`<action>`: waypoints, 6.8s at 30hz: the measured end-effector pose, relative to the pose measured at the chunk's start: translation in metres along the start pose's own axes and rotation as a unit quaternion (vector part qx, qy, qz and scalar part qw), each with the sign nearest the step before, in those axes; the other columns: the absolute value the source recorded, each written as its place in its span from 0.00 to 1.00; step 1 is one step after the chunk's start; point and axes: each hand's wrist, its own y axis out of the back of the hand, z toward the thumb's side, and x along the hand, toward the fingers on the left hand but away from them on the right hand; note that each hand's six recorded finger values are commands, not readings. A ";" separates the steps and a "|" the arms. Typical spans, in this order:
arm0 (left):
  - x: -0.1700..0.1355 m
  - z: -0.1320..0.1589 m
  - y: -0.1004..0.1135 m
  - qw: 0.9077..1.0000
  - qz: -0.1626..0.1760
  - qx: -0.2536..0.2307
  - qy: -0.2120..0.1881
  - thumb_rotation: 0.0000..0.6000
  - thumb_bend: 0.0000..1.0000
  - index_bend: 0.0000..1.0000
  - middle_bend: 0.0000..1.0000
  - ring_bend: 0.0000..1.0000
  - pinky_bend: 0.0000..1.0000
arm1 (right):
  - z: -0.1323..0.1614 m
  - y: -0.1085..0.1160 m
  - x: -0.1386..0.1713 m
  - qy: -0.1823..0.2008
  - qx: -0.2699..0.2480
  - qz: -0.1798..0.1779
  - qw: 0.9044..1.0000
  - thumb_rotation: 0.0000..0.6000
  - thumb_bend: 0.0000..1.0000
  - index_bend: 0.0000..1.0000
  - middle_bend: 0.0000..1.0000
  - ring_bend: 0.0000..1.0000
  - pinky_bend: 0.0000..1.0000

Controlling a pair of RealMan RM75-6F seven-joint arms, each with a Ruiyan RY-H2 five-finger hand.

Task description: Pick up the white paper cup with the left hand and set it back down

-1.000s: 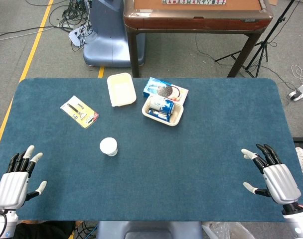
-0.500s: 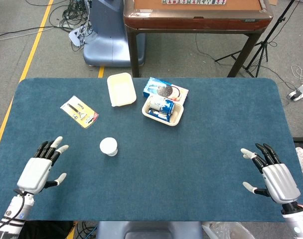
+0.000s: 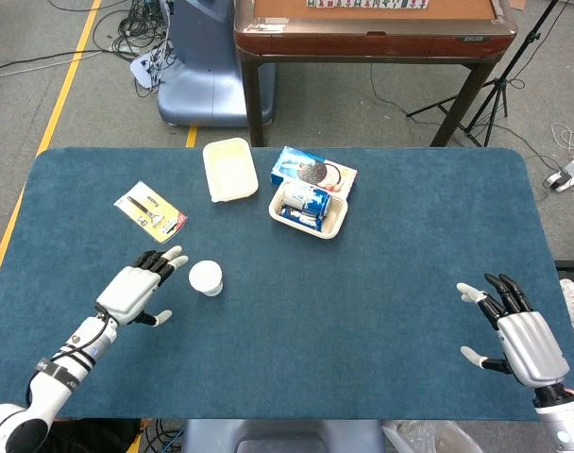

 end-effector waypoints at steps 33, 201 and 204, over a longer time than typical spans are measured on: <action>0.096 0.024 -0.019 0.994 -0.092 0.037 0.056 1.00 0.23 0.18 0.00 0.00 0.00 | -0.008 0.000 0.002 -0.009 -0.002 0.003 1.000 1.00 0.12 0.19 0.30 0.05 0.00; 0.125 0.032 -0.052 0.953 -0.066 -0.297 -0.007 1.00 0.23 0.30 0.00 0.00 0.00 | -0.022 0.007 0.026 -0.043 -0.005 -0.020 0.999 1.00 0.12 0.19 0.30 0.05 0.00; 0.124 0.023 -0.059 0.953 -0.072 -0.294 -0.003 1.00 0.23 0.28 0.00 0.00 0.00 | -0.021 0.007 0.026 -0.043 -0.005 -0.021 0.999 1.00 0.12 0.19 0.30 0.05 0.00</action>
